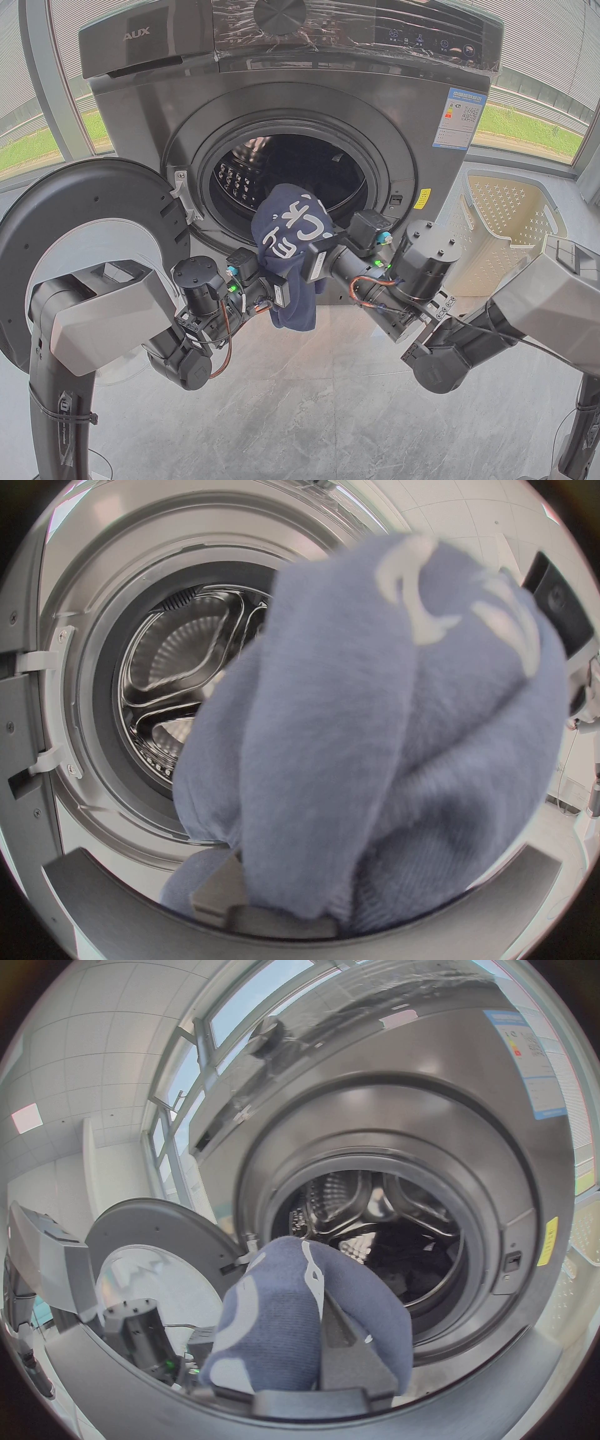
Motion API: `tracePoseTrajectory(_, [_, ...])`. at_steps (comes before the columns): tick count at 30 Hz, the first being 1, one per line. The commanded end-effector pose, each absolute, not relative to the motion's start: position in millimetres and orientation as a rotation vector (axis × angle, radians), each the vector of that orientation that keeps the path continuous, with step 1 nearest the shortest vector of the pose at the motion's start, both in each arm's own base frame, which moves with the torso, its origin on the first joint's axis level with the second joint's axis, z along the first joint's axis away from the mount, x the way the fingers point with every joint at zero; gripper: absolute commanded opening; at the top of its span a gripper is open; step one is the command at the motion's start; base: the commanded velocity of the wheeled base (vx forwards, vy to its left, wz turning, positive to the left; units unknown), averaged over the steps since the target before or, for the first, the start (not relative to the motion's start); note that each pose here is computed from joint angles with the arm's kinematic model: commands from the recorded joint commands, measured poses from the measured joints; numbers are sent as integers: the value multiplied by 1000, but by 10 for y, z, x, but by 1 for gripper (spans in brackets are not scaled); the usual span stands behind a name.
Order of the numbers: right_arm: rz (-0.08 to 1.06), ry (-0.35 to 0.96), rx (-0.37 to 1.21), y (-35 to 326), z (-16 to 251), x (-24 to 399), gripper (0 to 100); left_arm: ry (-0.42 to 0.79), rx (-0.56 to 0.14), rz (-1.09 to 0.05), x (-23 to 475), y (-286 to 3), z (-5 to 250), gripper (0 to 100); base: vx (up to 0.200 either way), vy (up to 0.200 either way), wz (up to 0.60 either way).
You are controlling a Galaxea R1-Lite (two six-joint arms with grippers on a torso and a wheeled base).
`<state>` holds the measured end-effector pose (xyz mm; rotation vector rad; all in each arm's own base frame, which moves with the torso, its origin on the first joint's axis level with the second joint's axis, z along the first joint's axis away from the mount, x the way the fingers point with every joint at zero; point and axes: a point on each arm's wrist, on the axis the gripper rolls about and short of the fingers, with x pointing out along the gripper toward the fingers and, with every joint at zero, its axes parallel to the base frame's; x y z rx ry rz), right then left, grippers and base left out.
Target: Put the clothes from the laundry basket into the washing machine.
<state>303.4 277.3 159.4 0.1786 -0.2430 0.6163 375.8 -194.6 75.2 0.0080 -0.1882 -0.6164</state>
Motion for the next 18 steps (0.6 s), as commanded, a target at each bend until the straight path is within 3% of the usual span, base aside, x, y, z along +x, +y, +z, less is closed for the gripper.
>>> tracePoseTrajectory(1, [543,-231,181,2501,1606,3146,0,-206,-2,-592,3758,-1843,857,0,0,0,0])
tracePoseTrajectory(10, [508,-120,169,2380,1254,3212,0,-230,-32,-591,3617,-1755,1097,0,0,0,0])
tracePoseTrajectory(16, [527,-143,185,2437,1250,3194,0,-225,-44,-584,3508,-1739,1165,0,0,0,0])
tracePoseTrajectory(17, [527,-143,185,2435,1253,3191,100,-228,-45,-586,3487,-1742,1183,0,0,0,0])
tracePoseTrajectory(18, [529,-151,192,2435,1281,3181,100,-225,-46,-588,3471,-1740,1184,0,0,0,0])
